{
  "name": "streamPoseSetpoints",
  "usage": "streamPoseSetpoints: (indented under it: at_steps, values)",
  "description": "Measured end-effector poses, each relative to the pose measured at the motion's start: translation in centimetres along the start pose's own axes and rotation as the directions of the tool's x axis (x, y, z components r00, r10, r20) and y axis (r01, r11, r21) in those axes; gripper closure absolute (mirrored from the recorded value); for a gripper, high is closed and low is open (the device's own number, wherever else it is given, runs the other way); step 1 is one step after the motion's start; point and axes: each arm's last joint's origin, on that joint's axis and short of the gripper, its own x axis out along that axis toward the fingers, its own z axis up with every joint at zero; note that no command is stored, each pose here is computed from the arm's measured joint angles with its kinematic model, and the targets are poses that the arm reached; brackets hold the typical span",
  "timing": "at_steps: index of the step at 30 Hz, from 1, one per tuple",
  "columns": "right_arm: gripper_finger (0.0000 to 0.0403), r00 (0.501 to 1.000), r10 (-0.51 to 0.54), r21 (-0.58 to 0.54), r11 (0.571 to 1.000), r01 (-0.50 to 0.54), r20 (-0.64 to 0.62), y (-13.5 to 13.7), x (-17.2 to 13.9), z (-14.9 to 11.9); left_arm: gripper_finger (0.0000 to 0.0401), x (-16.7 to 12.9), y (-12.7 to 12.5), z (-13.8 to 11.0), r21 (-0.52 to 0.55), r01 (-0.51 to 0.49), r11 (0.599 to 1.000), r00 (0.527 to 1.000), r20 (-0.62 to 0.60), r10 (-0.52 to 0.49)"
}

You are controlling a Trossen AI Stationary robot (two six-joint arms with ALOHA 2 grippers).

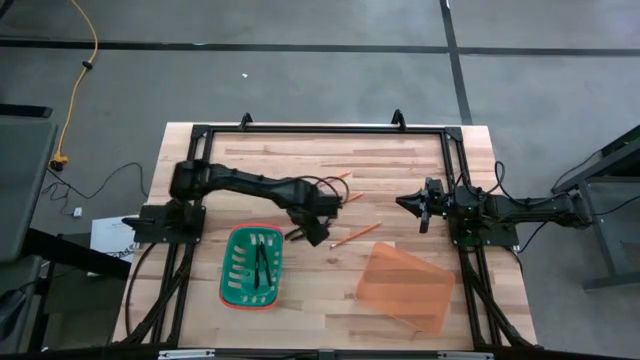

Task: Sort pens & pencils
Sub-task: Put the black pen into the green bin

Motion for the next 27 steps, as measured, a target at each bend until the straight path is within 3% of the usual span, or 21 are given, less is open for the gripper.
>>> streamPoseSetpoints:
  at_steps: [10, 27]
  values:
    - [0.0378, 1.000, 0.000, 0.000, 1.000, 0.000, 0.000, 0.0, 0.0, 0.0, 0.0277, 2.6, -0.9, 1.1, 0.099, -0.068, 0.993, 0.997, 0.030, 0.066]
    - [0.0378, 1.000, 0.000, 0.000, 1.000, 0.000, 0.000, 0.0, 0.0, 0.0, 0.0277, 5.3, 0.3, 0.2, 0.094, -0.089, 0.992, 0.995, -0.029, 0.092]
